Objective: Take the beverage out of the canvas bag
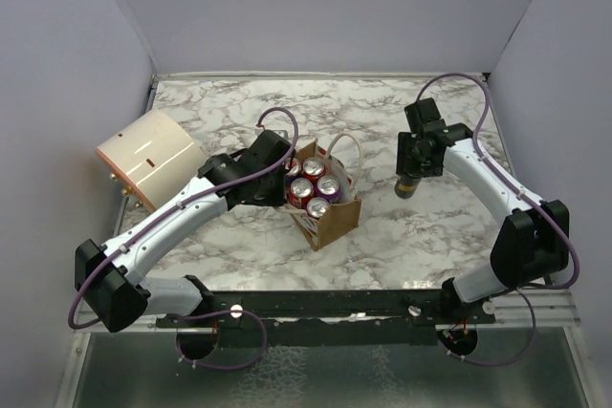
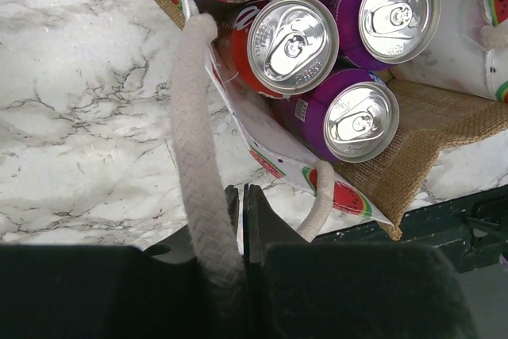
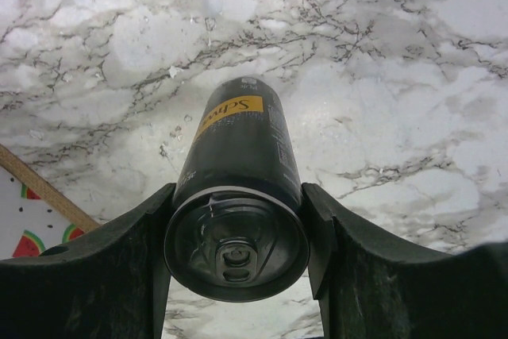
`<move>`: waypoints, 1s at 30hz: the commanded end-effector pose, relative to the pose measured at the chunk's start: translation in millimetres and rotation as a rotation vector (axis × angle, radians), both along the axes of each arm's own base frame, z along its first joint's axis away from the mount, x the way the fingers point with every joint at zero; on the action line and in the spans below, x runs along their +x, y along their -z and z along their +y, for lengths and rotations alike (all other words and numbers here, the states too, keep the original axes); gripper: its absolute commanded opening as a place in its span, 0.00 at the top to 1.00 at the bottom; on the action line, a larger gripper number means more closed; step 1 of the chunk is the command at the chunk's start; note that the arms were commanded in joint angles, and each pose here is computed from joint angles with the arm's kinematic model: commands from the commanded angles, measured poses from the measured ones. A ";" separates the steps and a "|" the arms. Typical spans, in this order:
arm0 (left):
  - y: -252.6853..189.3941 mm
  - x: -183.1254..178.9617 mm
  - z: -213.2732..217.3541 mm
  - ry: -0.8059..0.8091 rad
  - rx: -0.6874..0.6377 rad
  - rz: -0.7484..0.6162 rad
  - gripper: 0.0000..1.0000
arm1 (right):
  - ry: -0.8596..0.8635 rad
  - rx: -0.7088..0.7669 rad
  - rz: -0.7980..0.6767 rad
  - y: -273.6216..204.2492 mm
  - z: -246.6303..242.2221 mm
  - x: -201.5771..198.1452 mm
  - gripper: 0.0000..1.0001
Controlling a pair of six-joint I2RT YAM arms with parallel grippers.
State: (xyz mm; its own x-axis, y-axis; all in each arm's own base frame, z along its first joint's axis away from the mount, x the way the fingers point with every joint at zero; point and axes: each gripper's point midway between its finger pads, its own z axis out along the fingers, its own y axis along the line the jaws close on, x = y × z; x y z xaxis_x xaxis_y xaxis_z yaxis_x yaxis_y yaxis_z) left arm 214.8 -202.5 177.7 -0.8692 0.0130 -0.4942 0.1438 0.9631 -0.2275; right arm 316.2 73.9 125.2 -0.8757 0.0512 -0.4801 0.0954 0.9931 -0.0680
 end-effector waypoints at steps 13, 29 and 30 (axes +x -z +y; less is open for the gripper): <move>4.5 -6.0 3.9 -0.005 -0.009 0.020 0.90 | -0.066 0.042 -0.062 -11.3 2.5 26.2 0.62; 3.4 -15.7 0.1 0.005 -0.070 0.029 0.90 | -0.116 0.122 -0.083 -38.0 9.9 -2.5 0.13; 3.9 -16.4 -0.2 0.007 -0.073 0.030 0.90 | -0.134 0.152 -0.088 -42.5 13.9 -9.1 0.13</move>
State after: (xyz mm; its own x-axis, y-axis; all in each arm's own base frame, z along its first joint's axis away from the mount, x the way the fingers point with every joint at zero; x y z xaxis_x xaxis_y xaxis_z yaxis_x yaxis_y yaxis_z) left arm 201.4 -199.1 167.1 -0.8864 0.0016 -0.4629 0.1344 0.9578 -0.2541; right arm 325.7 77.6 146.5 -0.8505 0.0098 -0.5260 0.0105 0.9999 0.0017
